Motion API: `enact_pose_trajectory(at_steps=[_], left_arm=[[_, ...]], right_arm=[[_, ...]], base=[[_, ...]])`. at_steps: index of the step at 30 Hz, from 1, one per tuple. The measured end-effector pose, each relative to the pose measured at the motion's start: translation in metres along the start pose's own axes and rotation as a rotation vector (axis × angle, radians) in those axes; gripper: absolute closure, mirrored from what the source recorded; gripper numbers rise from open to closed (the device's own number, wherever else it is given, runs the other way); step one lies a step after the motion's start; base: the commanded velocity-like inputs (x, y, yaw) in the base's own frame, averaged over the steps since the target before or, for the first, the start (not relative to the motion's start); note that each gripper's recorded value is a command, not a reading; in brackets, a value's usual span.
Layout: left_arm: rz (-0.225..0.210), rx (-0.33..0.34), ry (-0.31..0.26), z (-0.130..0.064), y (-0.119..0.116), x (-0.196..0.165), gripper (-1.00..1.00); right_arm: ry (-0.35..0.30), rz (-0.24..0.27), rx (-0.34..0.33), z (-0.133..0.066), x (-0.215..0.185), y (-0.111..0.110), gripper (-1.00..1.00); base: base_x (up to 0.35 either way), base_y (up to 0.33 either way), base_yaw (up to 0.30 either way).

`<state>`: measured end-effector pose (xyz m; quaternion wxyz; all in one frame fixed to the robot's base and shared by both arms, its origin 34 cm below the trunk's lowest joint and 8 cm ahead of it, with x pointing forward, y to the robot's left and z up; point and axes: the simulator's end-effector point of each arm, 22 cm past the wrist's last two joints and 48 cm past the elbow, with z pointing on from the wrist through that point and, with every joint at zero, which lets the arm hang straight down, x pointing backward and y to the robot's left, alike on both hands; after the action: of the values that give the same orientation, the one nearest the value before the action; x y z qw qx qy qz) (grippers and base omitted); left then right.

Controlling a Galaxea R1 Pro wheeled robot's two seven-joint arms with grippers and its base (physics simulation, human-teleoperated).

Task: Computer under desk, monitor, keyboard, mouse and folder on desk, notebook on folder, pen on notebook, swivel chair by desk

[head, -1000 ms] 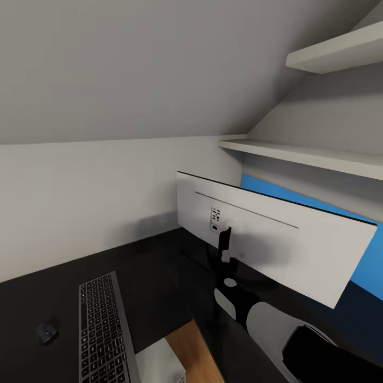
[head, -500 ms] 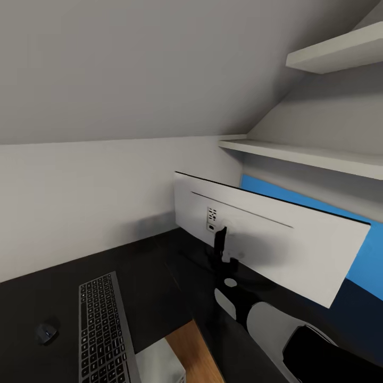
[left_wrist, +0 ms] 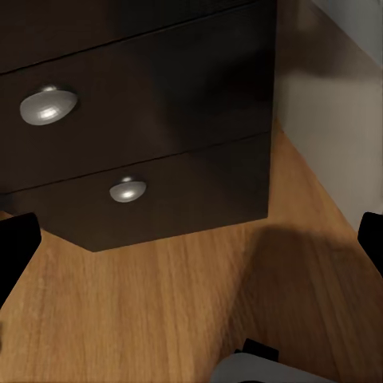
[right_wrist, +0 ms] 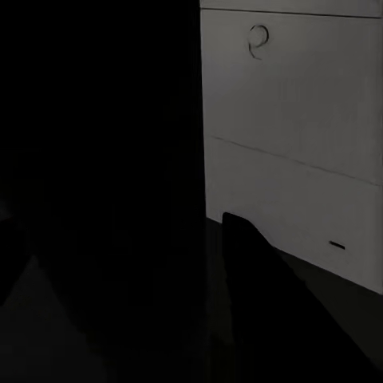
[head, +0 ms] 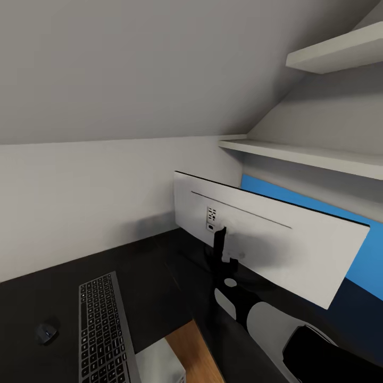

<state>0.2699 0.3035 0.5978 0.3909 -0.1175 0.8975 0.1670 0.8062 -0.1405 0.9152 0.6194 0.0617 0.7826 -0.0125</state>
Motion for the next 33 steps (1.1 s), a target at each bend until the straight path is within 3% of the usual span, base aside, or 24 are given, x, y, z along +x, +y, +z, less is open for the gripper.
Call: enact_pose_trajectory(at_steps=[33], left_arm=[[0.000,0.000,0.000,0.0000,0.0000,0.0000,-1.00]], right_arm=[[-0.030,0.018,-0.001,0.0000,-0.0063,-0.0001,1.00]], base=[[0.000,0.000,0.000]])
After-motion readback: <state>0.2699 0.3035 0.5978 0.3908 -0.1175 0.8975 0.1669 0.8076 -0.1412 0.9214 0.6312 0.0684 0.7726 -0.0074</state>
